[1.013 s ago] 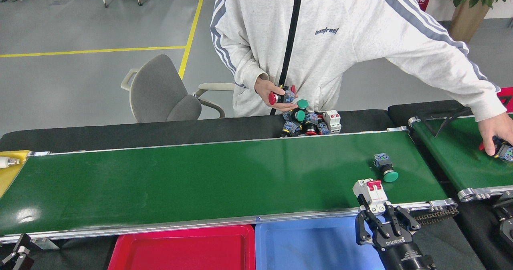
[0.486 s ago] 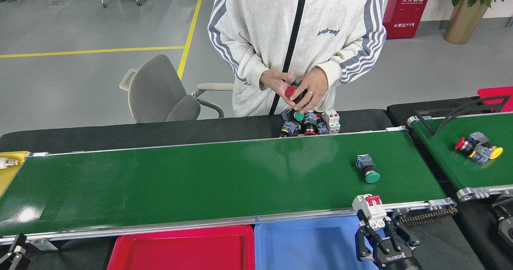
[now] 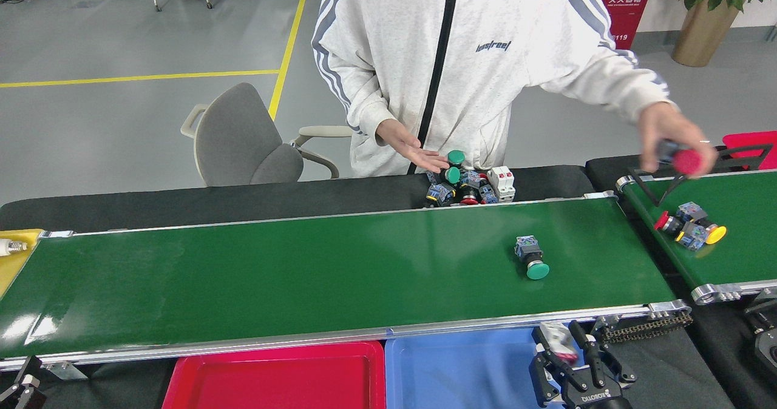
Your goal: Pick switch part from conveyor to tray
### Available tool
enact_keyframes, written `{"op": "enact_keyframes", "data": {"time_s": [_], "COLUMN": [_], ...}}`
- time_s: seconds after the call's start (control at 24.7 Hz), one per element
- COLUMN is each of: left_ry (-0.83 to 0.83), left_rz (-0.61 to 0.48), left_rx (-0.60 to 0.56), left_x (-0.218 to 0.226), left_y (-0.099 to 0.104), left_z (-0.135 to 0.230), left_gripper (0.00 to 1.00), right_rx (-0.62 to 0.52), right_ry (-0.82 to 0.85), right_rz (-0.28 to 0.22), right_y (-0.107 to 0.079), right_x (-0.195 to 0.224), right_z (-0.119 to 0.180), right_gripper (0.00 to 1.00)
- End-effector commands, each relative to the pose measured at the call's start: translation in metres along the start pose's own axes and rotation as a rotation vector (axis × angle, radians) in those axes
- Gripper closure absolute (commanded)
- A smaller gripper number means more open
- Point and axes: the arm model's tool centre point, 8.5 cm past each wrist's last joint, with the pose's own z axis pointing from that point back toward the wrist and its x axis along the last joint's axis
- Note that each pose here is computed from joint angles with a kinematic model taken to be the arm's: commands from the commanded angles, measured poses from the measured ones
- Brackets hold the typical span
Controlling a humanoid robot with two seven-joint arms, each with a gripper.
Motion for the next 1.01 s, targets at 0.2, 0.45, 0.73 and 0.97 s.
{"op": "enact_keyframes", "data": {"time_s": [0.2,0.45,0.73,0.97], "left_ry": [-0.028,-0.028,-0.028,-0.062], "left_rz": [-0.014,-0.014,-0.014,-0.012], "left_rx": [0.008,0.012,0.024,0.014], "left_x": [0.002,0.003,0.004,0.015], "left_y": [0.005,0.006,0.009,0.004], "left_z": [-0.001,-0.002,-0.006,-0.008], "left_gripper": [0.0,0.0,0.0,0.0], "right_rx": [-0.025,0.022,0.086,0.138], "right_ry": [0.034,0.151,0.18,0.169], "right_rz": [-0.008,0.046,0.065,0.09], "right_y": [-0.009,-0.019,-0.01,0.002], "right_x": [0.001,0.007,0.053,0.075], "right_z": [-0.007,-0.067,-0.144,-0.166], "right_gripper": [0.0,0.0,0.0,0.64]}}
